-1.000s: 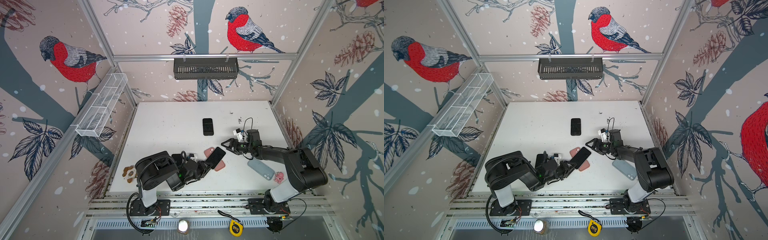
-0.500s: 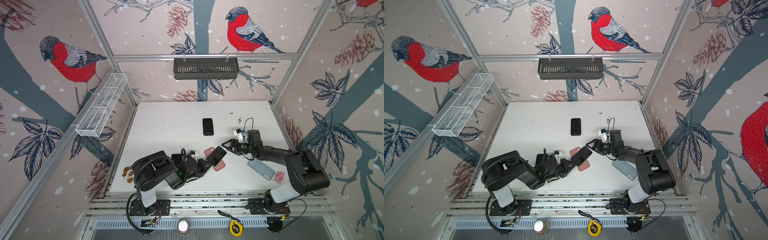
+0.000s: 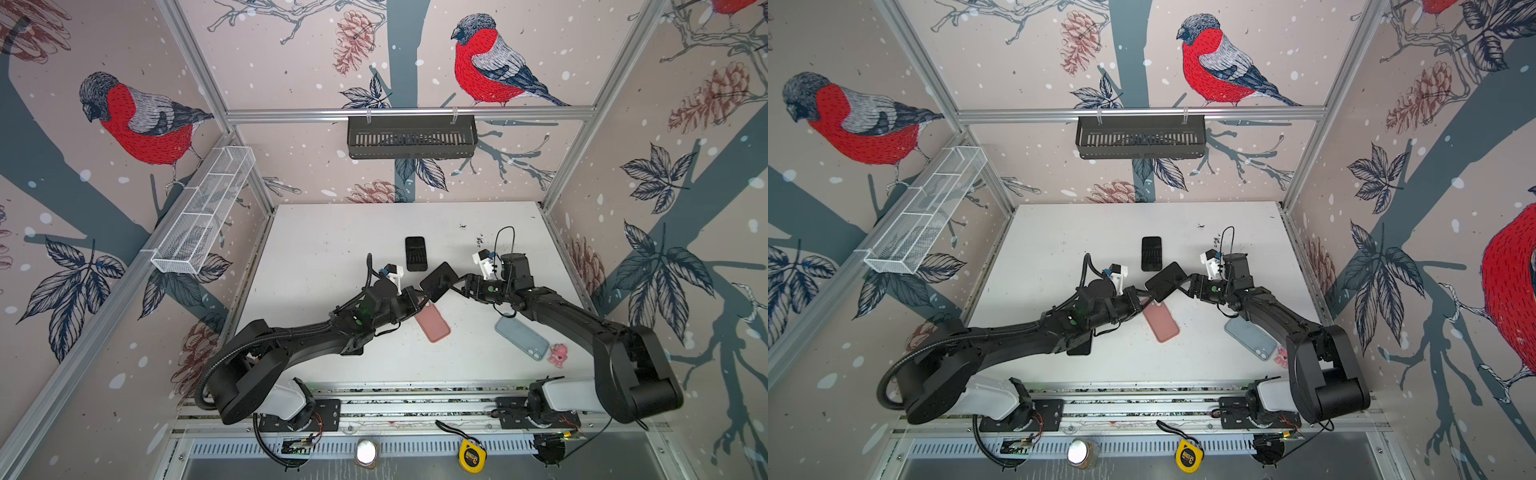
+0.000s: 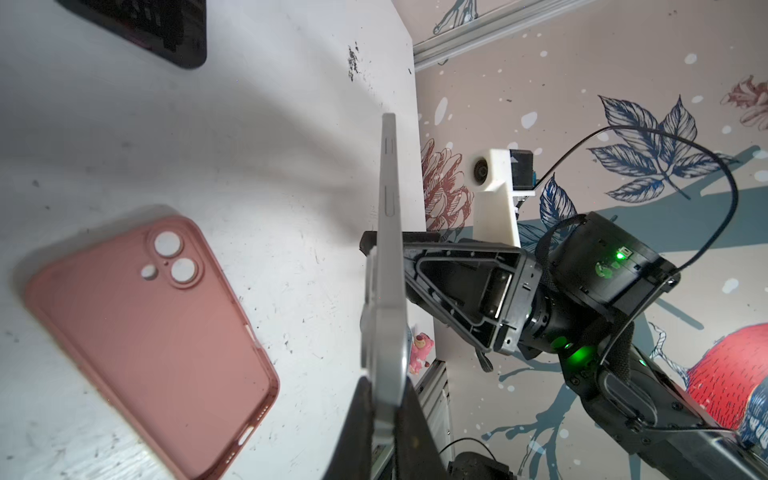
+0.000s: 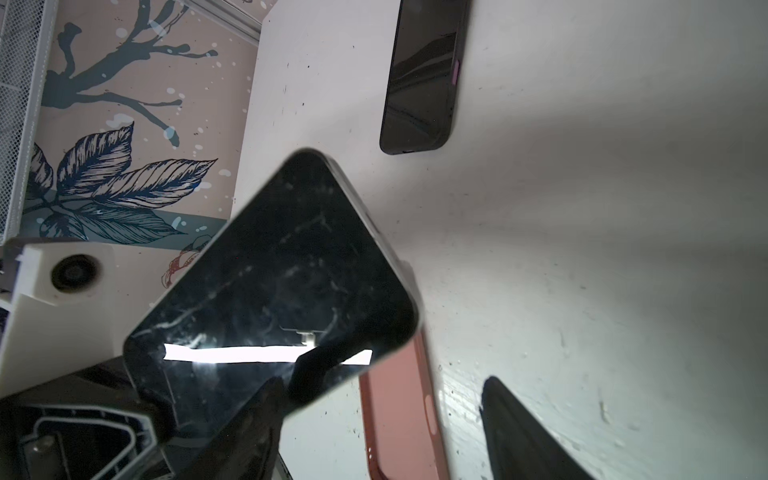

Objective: Put the phone into the phone case

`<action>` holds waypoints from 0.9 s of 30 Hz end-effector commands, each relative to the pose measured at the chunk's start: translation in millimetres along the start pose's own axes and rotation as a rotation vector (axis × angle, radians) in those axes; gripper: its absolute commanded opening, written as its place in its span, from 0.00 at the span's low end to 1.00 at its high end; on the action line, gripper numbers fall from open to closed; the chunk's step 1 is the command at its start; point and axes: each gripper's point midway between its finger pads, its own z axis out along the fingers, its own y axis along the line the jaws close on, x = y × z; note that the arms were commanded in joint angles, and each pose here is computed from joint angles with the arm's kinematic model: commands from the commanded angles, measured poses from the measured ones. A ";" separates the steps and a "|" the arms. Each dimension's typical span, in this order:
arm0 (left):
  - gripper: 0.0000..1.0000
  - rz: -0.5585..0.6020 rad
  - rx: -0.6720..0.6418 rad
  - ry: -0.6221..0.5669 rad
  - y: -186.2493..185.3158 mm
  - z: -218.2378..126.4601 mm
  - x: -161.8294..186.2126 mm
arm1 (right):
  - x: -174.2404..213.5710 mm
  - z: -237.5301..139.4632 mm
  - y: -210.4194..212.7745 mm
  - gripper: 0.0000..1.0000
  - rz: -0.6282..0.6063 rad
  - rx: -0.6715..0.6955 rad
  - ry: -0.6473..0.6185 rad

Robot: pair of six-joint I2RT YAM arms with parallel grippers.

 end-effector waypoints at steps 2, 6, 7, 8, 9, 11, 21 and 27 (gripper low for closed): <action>0.00 0.146 -0.028 0.122 4.0 -19.7 -4.8 | 1.5 -11.7 8.0 0.78 -0.083 0.004 -0.016; 0.00 0.230 0.022 0.173 -2.9 -47.0 -14.5 | 1.8 -20.2 34.5 0.79 -0.116 -0.130 -0.050; 0.00 0.251 0.049 0.184 -7.6 -54.9 -15.6 | 2.9 -21.2 41.5 0.79 -0.117 -0.175 -0.052; 0.00 0.264 0.061 0.188 -10.2 -62.7 -17.7 | 3.7 -22.1 49.0 0.79 -0.124 -0.217 -0.051; 0.00 0.270 0.067 0.192 -11.2 -68.4 -18.3 | 5.0 -22.9 55.2 0.78 -0.133 -0.249 -0.047; 0.00 0.289 0.088 0.184 -14.5 -80.8 -20.9 | 6.6 -26.3 72.4 0.77 -0.163 -0.326 -0.045; 0.00 0.331 0.234 0.246 -39.4 -107.3 -3.7 | 12.7 -46.5 137.0 0.74 -0.196 -0.620 -0.039; 0.00 0.355 0.288 0.253 -54.2 -116.9 -0.5 | 12.6 -44.8 145.1 0.63 -0.196 -0.643 -0.031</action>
